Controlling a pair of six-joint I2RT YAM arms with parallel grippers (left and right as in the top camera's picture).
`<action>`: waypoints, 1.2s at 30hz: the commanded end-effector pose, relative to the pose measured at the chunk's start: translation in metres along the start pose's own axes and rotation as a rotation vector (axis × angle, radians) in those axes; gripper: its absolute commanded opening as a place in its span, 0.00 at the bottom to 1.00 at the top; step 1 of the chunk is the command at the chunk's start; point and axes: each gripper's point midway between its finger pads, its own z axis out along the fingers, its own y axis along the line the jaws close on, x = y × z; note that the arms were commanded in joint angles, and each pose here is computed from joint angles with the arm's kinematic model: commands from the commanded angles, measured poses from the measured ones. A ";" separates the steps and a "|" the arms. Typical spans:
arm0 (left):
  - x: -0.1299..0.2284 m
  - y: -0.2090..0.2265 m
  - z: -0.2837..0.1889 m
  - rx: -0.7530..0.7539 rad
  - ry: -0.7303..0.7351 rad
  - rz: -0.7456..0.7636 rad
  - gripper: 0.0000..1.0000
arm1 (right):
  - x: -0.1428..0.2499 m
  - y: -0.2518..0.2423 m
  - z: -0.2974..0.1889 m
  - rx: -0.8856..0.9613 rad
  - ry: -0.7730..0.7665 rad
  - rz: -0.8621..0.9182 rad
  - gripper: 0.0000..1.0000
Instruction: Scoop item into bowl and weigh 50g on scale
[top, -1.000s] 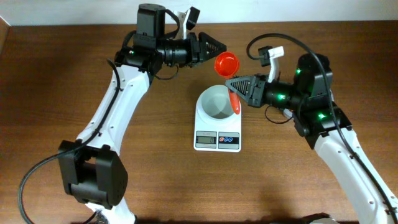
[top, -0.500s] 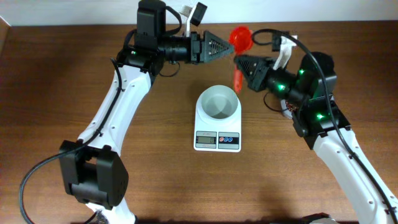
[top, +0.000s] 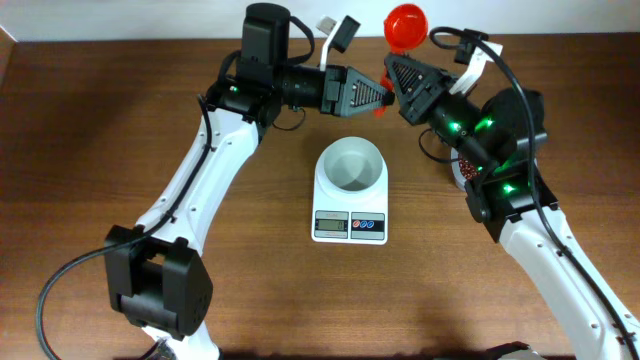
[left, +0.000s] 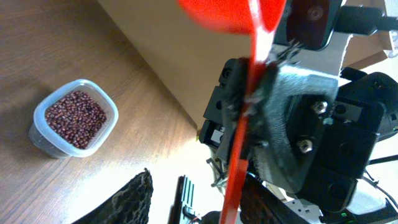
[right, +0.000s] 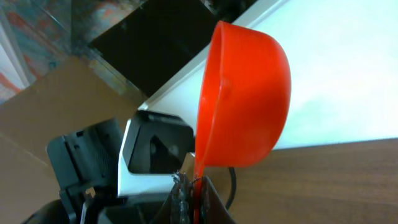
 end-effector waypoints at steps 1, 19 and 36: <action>-0.002 -0.018 -0.003 0.021 0.001 0.047 0.27 | -0.004 0.011 0.000 -0.030 -0.011 0.027 0.04; 0.015 0.009 -0.005 -0.094 0.028 0.240 0.00 | 0.026 -0.011 -0.012 -0.024 0.185 -0.035 0.59; 0.014 -0.042 -0.007 0.186 0.057 0.367 0.00 | 0.023 0.019 -0.028 -0.237 0.264 -0.061 0.17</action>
